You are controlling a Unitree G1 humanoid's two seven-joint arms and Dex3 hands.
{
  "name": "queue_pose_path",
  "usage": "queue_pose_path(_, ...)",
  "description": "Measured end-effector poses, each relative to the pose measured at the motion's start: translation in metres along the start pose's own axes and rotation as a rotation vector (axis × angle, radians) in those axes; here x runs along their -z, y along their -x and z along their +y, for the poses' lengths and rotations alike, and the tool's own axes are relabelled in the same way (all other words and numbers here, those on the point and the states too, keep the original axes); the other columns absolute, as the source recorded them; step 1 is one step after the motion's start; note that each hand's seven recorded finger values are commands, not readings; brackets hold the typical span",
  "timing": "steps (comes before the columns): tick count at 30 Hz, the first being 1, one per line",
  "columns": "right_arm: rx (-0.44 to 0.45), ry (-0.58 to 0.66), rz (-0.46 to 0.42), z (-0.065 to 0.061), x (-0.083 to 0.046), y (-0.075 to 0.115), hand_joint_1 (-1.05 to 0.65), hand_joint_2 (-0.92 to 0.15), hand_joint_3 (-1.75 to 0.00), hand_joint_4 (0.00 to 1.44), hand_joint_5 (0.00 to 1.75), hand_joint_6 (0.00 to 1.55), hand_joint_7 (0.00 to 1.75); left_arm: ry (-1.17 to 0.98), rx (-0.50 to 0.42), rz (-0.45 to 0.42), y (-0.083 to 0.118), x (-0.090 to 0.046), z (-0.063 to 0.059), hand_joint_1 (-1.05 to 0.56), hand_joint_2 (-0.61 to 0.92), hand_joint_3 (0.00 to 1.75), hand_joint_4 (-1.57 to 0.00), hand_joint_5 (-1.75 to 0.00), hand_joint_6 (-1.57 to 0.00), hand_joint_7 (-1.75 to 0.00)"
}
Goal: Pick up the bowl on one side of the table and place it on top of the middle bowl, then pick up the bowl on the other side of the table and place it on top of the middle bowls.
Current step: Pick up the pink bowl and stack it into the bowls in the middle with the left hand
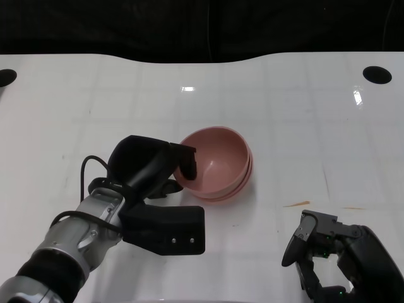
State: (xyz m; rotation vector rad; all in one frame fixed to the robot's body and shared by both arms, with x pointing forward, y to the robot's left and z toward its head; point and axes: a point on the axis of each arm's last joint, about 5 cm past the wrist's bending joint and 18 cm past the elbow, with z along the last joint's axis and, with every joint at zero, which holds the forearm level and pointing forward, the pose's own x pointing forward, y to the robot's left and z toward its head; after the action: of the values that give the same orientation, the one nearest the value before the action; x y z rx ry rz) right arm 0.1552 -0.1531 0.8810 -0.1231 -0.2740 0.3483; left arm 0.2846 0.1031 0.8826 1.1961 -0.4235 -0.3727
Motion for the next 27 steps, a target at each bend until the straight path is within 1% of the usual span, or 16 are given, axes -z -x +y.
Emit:
queue_pose_path(1,0.000,0.000,-0.001,0.000,0.000,0.000,-0.22,-0.42,-1.32,0.86,1.75,0.79,1.50,-0.004,-0.003,-0.006,0.000,0.000,0.000,-0.31,0.92,0.11,-0.59,-0.89,-0.76,-0.14)
queue_pose_path(4,0.000,0.001,-0.006,0.000,-0.001,0.000,-0.22,-0.42,-1.32,0.86,1.75,0.79,1.49,-0.015,-0.008,-0.017,0.000,-0.001,0.000,-0.32,0.92,0.12,-0.57,-0.82,-0.75,-0.10)
queue_pose_path(5,0.000,0.002,-0.007,0.000,-0.002,0.000,-0.22,-0.42,-1.32,0.86,1.75,0.79,1.49,-0.016,-0.007,-0.021,0.000,-0.002,-0.001,-0.33,0.92,0.13,-0.53,-0.78,-0.71,-0.08)
queue_pose_path(7,0.000,0.002,-0.008,0.000,-0.002,-0.001,-0.22,-0.43,-1.32,0.86,1.75,0.79,1.49,-0.023,-0.006,-0.028,-0.001,-0.002,0.000,-0.37,0.92,0.13,-0.37,-0.66,-0.58,-0.02)
queue_pose_path(9,0.000,0.002,-0.008,0.000,-0.002,0.000,-0.21,-0.43,-1.32,0.86,1.75,0.79,1.49,-0.030,-0.018,-0.040,-0.002,-0.003,0.002,-0.38,0.92,0.13,-0.32,-0.62,-0.53,0.00)
queue_pose_path(11,0.000,0.001,-0.008,0.000,-0.002,0.000,-0.21,-0.43,-1.32,0.86,1.75,0.78,1.49,-0.038,-0.032,-0.049,-0.003,-0.004,0.005,-0.41,0.91,0.11,-0.21,-0.56,-0.44,0.00)
queue_pose_path(14,0.001,0.000,-0.007,0.000,-0.002,0.000,-0.21,-0.43,-1.31,0.86,1.75,0.79,1.49,-0.046,-0.051,-0.056,-0.003,-0.005,0.009,-0.42,0.92,0.08,-0.15,-0.54,-0.40,0.00)
queue_pose_path(17,0.001,0.000,-0.002,0.000,-0.002,0.000,-0.20,-0.43,-1.31,0.86,1.75,0.79,1.49,-0.042,-0.070,-0.069,-0.002,-0.007,0.011,-0.43,0.92,0.05,-0.11,-0.55,-0.40,0.00)
queue_pose_path(20,0.000,0.000,-0.001,0.000,-0.002,0.000,-0.21,-0.43,-1.31,0.86,1.75,0.78,1.49,-0.034,-0.090,-0.079,0.000,-0.008,0.014,-0.43,0.92,0.05,-0.10,-0.56,-0.40,0.00)
queue_pose_path(27,0.001,-0.002,0.001,0.000,-0.002,0.000,-0.21,-0.43,-1.31,0.85,1.75,0.78,1.49,-0.020,-0.093,-0.070,0.008,-0.006,0.013,-0.44,0.92,0.05,-0.10,-0.58,-0.41,-0.01)
